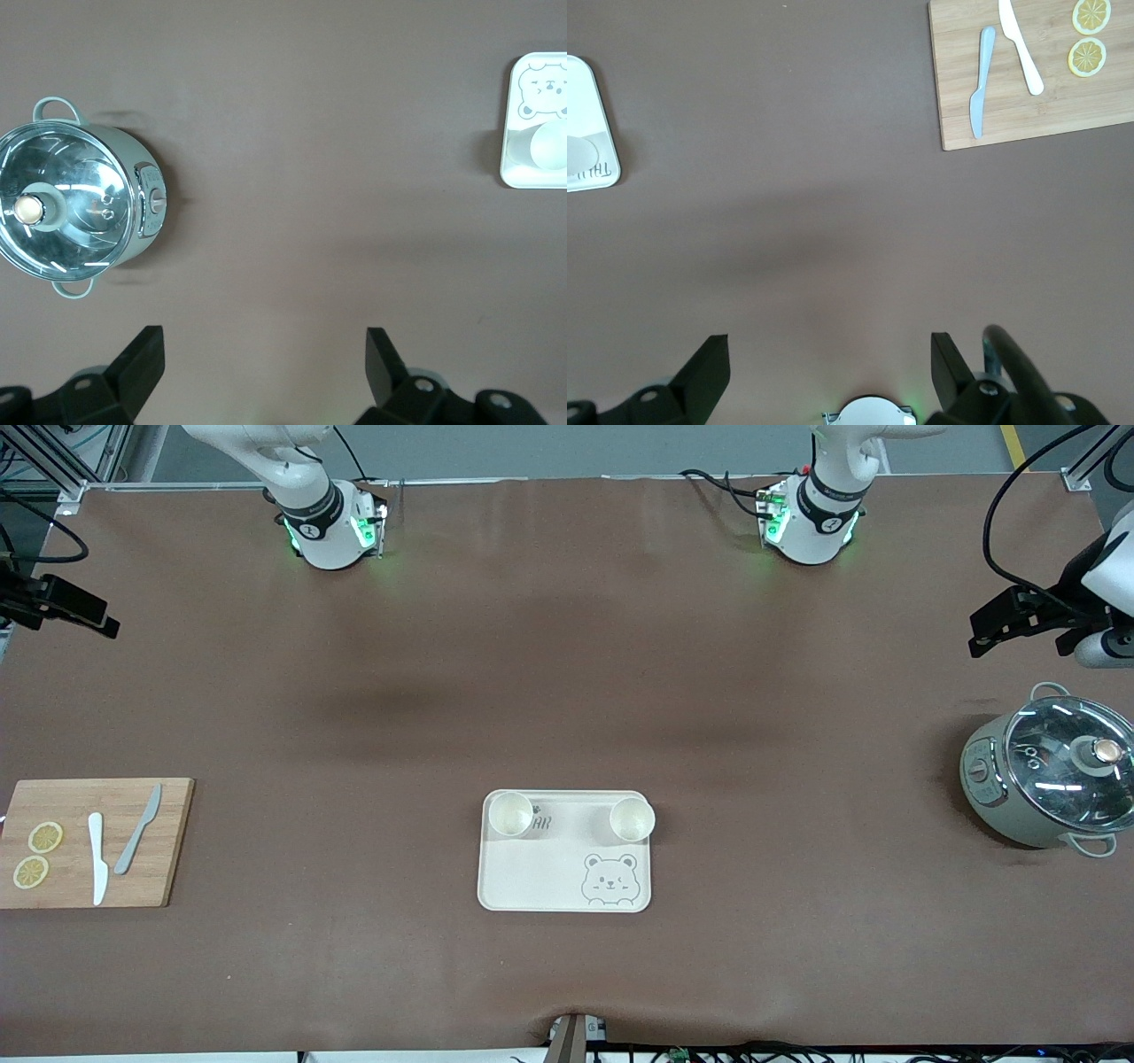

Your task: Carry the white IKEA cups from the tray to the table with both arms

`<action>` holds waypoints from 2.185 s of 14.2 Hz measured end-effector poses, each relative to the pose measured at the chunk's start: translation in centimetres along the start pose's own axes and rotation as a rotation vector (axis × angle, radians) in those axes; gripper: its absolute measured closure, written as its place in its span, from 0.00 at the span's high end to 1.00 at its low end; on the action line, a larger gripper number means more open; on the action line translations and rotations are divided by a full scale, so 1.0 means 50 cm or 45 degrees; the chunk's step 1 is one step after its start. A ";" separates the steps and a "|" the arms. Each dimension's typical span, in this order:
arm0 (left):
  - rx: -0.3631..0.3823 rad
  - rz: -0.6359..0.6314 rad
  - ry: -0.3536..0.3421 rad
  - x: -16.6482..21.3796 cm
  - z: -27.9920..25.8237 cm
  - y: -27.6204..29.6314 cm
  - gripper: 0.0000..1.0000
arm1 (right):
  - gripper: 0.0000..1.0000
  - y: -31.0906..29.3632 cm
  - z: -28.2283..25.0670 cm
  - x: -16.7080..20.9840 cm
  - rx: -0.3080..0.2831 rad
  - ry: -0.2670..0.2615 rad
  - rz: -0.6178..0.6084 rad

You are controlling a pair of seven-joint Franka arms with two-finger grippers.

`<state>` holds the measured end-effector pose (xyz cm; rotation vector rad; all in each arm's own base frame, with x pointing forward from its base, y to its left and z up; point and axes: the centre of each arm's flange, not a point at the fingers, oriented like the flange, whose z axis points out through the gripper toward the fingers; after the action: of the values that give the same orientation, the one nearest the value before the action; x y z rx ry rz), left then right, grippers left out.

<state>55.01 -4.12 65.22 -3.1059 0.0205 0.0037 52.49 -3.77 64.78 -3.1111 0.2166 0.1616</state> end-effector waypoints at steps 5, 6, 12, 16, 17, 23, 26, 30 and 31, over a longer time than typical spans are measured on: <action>0.000 -0.004 -0.004 0.002 0.003 -0.003 1.00 | 1.00 0.002 0.001 0.000 0.000 -0.001 0.003; 0.000 -0.005 -0.004 0.002 0.004 -0.004 1.00 | 1.00 0.003 0.001 0.000 0.000 -0.001 0.003; 0.001 -0.018 -0.021 0.011 0.019 -0.010 1.00 | 1.00 0.005 0.001 0.002 0.001 0.001 0.007; 0.003 -0.015 -0.076 0.036 0.067 -0.006 1.00 | 1.00 0.005 0.007 0.007 0.000 -0.006 0.007; 0.003 -0.010 -0.083 0.039 0.073 -0.002 1.00 | 1.00 0.005 0.011 0.010 0.000 -0.011 0.007; 0.000 0.016 -0.085 0.041 0.077 0.025 1.00 | 1.00 0.000 0.057 0.040 -0.006 -0.069 0.006; -0.016 0.026 -0.080 0.045 0.082 0.037 1.00 | 1.00 0.002 0.079 0.055 -0.008 -0.095 0.010; -0.018 0.110 -0.092 0.068 0.128 0.120 1.00 | 1.00 0.005 0.080 0.056 -0.007 -0.097 0.013; -0.019 0.131 -0.091 0.076 0.143 0.142 1.00 | 1.00 0.005 0.080 0.056 -0.007 -0.097 0.013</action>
<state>58.68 -11.02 57.82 -3.1128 0.1789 0.1187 54.79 -4.31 60.53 -3.1027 0.2311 0.2803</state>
